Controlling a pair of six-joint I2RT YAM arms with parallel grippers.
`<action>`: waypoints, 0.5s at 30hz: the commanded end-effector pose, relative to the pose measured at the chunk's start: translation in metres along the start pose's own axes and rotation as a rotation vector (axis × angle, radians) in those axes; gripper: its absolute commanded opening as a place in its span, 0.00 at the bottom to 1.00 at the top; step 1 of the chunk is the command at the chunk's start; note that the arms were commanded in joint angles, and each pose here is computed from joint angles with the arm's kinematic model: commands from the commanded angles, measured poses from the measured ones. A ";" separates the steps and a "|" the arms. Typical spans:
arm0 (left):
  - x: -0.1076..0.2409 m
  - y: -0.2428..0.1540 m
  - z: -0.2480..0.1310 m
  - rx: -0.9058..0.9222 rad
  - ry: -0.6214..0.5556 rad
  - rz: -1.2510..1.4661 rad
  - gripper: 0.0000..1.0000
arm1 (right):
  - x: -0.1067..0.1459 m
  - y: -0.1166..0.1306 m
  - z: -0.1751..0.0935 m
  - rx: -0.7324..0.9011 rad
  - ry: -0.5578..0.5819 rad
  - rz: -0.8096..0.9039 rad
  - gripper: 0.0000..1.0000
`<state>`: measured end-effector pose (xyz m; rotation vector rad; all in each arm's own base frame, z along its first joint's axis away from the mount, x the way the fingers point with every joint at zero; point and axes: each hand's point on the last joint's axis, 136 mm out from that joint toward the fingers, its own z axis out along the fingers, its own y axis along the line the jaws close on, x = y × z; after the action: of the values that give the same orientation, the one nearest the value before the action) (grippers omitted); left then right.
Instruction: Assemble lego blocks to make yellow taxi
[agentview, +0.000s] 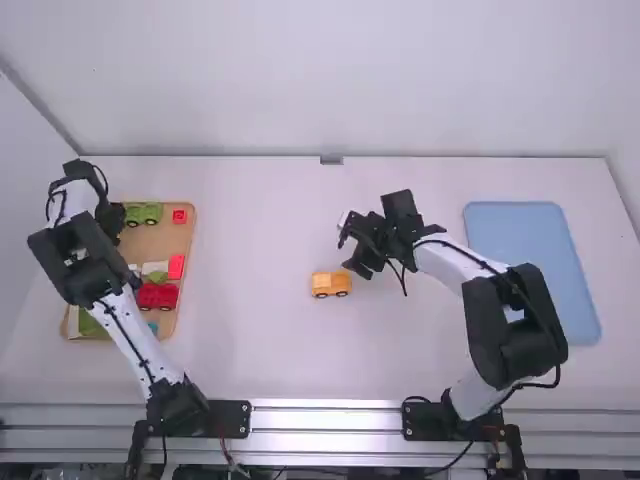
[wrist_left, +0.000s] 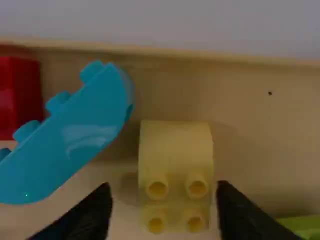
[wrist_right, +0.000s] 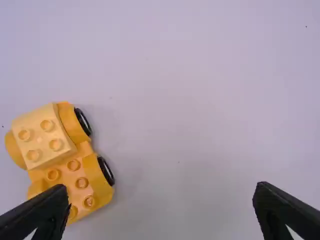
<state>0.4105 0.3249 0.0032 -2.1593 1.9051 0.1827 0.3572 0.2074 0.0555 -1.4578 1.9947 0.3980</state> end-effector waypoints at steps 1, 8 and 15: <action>0.002 0.011 0.012 -0.046 0.004 0.003 0.75 | -0.013 -0.004 -0.007 0.015 -0.026 -0.015 0.99; 0.000 0.014 0.018 -0.043 -0.001 -0.005 0.45 | -0.012 -0.004 -0.007 0.015 -0.025 -0.015 0.98; 0.002 0.019 0.031 -0.040 -0.008 -0.012 0.22 | -0.012 -0.004 -0.007 0.015 -0.025 -0.015 0.99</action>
<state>0.4132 0.3348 -0.0026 -2.1291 1.8607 0.2018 0.3571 0.2072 0.0554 -1.4583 1.9950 0.3979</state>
